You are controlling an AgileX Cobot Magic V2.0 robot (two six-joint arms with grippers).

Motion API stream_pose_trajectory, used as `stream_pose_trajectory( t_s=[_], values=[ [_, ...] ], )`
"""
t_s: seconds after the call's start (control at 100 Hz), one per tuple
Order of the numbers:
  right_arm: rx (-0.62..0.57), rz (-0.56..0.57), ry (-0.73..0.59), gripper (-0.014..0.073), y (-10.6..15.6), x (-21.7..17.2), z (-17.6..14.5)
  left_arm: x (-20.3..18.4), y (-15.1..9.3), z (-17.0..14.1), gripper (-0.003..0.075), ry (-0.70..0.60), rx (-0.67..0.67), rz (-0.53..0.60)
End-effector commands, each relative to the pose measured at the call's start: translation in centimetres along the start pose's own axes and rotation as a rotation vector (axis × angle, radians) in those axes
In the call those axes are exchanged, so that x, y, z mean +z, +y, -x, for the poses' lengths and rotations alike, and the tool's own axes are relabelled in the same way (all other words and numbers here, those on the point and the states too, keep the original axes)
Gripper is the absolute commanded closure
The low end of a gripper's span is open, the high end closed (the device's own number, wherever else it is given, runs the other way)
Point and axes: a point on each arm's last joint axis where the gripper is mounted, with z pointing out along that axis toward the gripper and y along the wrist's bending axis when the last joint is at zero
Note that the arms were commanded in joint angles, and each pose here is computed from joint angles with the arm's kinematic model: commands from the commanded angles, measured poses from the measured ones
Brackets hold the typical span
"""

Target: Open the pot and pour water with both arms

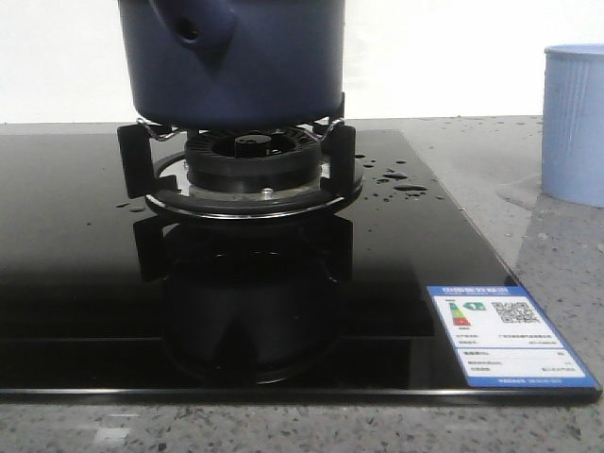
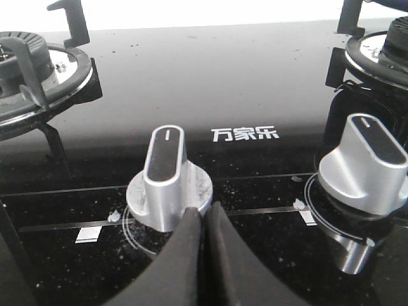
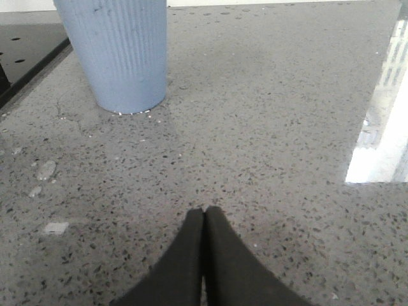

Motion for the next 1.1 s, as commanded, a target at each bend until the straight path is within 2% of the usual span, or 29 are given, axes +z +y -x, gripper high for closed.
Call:
stream_pose_trajectory(
  t_s=[0.0,0.74,0.92,0.97,1.09],
  values=[
    [-0.012,-0.007,-0.008,0.0669,0.0,0.1,-0.6,0.2,0.0,-0.6,0.0739,-0.04,-0.02,-0.002],
    [-0.012,-0.007,-0.008,0.0669,0.0,0.1,-0.6,0.2,0.0,-0.6,0.0739,-0.04,-0.02,-0.002],
    [-0.012,-0.003,-0.04,0.0669,0.0,0.1,-0.3,0.2,0.0,-0.2,0.0739,-0.086,-0.02,0.0],
    [-0.004,0.007,-0.1,0.0669,0.1,0.1,0.2,0.1,-0.1,0.4,0.0739,-0.15,-0.079,-0.014],
    [0.116,0.052,-0.289,0.0669,0.3,-0.3,1.9,-0.2,0.0,1.9,0.0739,-0.306,-0.435,-0.067]
  ],
)
